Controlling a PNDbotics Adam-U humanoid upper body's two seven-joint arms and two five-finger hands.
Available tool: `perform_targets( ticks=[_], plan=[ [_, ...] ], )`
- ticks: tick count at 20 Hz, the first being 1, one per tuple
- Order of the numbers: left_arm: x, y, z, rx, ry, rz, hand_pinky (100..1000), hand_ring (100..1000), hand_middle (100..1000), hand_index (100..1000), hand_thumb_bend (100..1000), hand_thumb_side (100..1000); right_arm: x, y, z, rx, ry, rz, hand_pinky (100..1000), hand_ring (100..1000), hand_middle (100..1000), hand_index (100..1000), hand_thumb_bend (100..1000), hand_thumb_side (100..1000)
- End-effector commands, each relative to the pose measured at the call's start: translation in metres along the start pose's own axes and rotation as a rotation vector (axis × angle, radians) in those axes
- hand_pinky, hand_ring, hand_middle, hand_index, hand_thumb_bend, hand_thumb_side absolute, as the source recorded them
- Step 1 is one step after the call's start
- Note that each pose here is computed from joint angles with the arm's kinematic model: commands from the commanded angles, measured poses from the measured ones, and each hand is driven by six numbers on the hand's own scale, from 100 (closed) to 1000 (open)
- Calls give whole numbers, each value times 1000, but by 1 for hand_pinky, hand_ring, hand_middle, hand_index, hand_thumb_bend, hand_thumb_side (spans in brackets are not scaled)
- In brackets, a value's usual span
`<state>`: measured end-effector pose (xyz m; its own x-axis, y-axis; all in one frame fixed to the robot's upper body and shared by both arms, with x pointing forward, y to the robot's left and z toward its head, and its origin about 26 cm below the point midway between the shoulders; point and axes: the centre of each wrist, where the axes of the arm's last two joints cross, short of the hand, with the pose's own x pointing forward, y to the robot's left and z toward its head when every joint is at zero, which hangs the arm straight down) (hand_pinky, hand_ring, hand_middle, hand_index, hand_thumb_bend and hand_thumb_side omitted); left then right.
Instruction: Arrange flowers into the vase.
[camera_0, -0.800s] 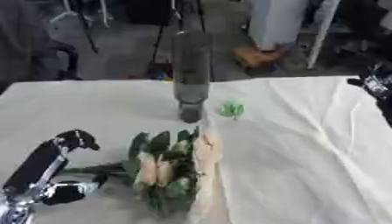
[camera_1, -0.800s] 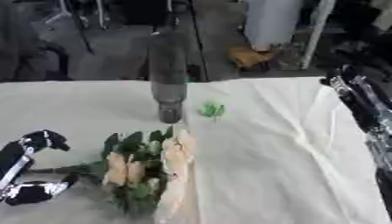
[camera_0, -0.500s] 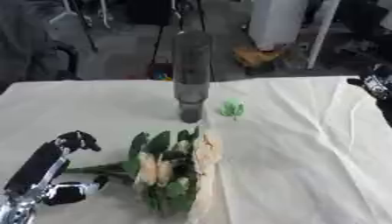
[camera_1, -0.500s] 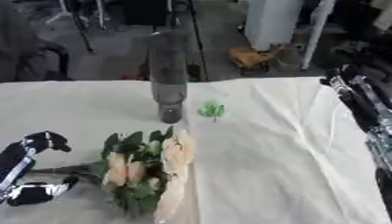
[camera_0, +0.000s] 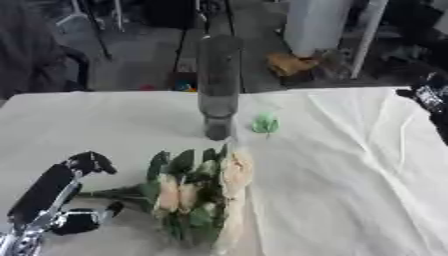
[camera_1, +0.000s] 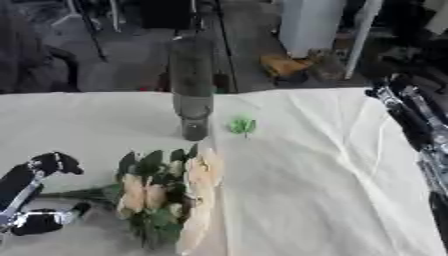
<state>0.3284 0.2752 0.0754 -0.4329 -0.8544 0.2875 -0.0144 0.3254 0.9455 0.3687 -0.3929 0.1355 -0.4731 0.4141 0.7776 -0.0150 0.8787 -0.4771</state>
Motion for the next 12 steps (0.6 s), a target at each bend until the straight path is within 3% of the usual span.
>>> perform_targets(
  ticks=[1,12],
  plan=[
    [1,9,-5,18,-9,-29,776,671,694,696,546,100,8,-9,-5,-2,-22,25,895,1000,859,1000,100,778],
    [1,6,-9,2,6,-49,774,672,695,707,526,100,8,-9,-5,-1,-21,24,895,1000,859,1000,100,780]
  ],
)
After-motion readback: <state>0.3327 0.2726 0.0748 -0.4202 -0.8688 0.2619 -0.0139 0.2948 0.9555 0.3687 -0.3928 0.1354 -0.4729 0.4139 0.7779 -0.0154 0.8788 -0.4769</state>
